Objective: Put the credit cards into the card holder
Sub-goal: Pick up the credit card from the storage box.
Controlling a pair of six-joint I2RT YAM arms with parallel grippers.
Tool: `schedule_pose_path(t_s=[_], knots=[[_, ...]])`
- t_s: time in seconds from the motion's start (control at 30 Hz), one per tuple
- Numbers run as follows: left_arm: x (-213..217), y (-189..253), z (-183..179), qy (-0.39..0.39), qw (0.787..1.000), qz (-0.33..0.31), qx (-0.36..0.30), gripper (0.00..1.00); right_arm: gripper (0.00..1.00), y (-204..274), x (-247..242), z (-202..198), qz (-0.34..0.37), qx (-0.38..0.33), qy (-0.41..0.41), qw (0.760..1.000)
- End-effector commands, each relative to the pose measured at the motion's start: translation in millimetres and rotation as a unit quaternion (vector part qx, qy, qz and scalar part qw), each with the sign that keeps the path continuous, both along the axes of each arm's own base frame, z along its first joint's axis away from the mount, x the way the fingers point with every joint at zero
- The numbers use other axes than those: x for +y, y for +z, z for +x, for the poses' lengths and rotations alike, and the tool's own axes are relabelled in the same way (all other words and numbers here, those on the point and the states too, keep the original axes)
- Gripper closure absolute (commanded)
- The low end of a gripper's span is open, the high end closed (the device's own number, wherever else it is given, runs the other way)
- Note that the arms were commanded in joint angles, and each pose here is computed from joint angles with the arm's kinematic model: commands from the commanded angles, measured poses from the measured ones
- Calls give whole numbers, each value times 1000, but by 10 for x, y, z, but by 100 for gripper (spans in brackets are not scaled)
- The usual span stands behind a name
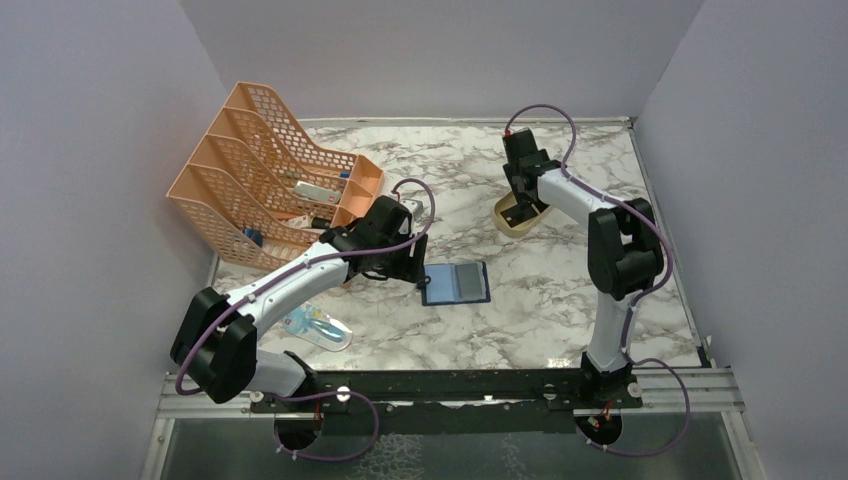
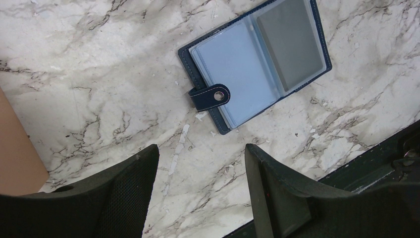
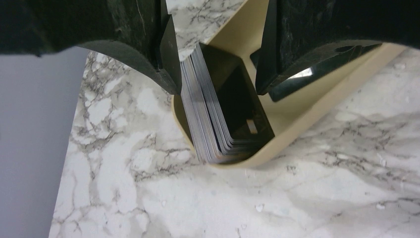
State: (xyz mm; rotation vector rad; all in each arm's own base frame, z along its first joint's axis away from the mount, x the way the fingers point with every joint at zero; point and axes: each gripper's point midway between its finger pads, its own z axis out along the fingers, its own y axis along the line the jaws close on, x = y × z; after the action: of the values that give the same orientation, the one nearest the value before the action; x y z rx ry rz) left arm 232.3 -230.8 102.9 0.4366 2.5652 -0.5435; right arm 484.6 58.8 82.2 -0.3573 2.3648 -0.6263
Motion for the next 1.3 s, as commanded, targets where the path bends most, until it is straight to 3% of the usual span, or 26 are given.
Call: schedule_pose_path(t_s=[0.0, 0.2, 0.4, 0.67, 0.83, 1.1, 1.27], knots=[[20, -9, -23, 2, 1000, -6, -3, 33, 43, 44, -71, 240, -41, -12, 1, 999], [23, 22, 25, 4, 1000, -2, -13, 33, 49, 55, -161, 343, -70, -15, -4, 997], [9, -3, 37, 0, 1000, 0, -8, 33, 64, 107, -155, 371, -69, -22, -3, 997], [-27, -5, 39, -8, 1000, -2, -5, 33, 73, 226, -154, 384, -66, -35, -4, 997], [-33, -35, 21, -12, 1000, -1, 0, 33, 84, 213, -140, 372, -62, -29, -2, 998], [-55, -78, -12, -11, 1000, -5, 16, 34, 98, 377, -3, 278, -6, -22, 1, 1000], [-132, -26, -9, -7, 999, -21, 27, 34, 99, 492, 238, 121, 68, -12, 25, 997]])
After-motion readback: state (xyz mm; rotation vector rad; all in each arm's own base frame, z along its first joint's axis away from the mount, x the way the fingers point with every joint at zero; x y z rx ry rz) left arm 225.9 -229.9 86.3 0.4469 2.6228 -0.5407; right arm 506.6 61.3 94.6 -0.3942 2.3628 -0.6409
